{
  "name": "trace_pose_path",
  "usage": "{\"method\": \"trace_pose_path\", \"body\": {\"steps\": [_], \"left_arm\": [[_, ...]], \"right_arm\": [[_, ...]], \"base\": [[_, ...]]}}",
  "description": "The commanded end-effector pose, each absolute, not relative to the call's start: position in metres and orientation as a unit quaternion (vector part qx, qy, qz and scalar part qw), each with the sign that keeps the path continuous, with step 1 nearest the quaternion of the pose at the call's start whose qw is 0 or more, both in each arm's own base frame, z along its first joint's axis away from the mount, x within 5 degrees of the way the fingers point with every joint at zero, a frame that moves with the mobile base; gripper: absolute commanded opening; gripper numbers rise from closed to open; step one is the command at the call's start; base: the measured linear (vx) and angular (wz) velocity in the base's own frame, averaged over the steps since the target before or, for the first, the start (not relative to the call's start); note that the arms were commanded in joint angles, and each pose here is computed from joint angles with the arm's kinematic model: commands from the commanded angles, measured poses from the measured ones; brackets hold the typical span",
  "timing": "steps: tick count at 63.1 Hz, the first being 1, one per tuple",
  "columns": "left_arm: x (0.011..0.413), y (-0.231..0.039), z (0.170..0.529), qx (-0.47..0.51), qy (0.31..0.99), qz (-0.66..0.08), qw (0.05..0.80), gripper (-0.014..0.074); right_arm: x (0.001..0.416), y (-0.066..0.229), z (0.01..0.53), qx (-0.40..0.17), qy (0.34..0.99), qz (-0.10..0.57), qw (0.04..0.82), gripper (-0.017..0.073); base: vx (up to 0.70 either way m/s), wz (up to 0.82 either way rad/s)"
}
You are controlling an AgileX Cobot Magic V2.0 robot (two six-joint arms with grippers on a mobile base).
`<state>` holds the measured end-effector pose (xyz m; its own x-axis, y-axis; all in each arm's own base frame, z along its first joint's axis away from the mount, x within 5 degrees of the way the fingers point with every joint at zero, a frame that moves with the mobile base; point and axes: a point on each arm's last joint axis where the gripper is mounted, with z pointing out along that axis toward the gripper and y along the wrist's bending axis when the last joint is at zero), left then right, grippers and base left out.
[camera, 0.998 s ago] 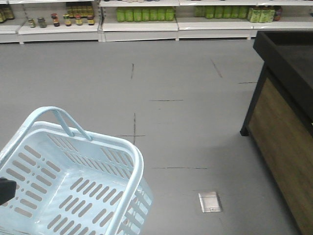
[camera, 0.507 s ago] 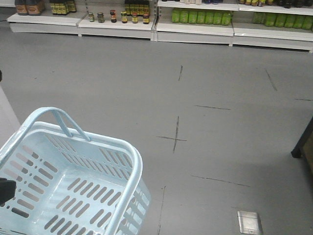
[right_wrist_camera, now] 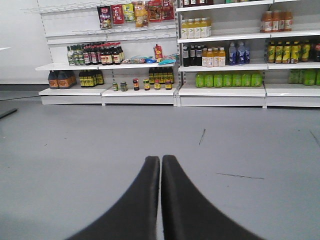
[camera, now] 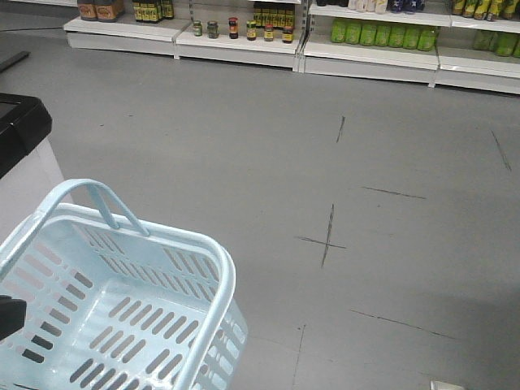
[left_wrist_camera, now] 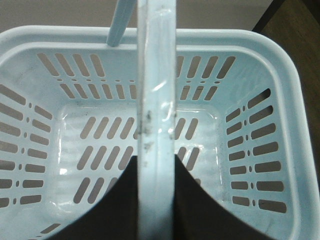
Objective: Pick three apples into basket with both arms
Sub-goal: 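Drive the base across the floor carrying the basket in the left gripper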
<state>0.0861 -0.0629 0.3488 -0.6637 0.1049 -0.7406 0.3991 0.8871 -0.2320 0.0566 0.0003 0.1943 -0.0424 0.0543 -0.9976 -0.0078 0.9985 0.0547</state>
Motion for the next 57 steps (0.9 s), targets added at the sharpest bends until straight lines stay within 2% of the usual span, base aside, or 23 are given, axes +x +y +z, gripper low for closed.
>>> {"method": "trace_pose_path", "body": {"steps": [1,26,57], "left_arm": [[0.0885,-0.0662,0.3654,0.139,0.862,-0.221,0.434,-0.0006],[0.0885,-0.0662,0.3654,0.139,0.862,-0.221,0.434,-0.0006],[0.0885,-0.0662,0.3654,0.139,0.862,-0.221,0.434,-0.0006]], "right_arm": [[0.0562,0.0003,0.1975,0.011,0.694,0.017,0.719,-0.0004],[0.0562,0.0003,0.1975,0.011,0.694,0.017,0.719,-0.0004],[0.0562,0.0003,0.1975,0.011,0.694,0.017,0.719,-0.0004]], "base": [[0.13,0.12],[0.17,0.03],[0.25,-0.12]]}}
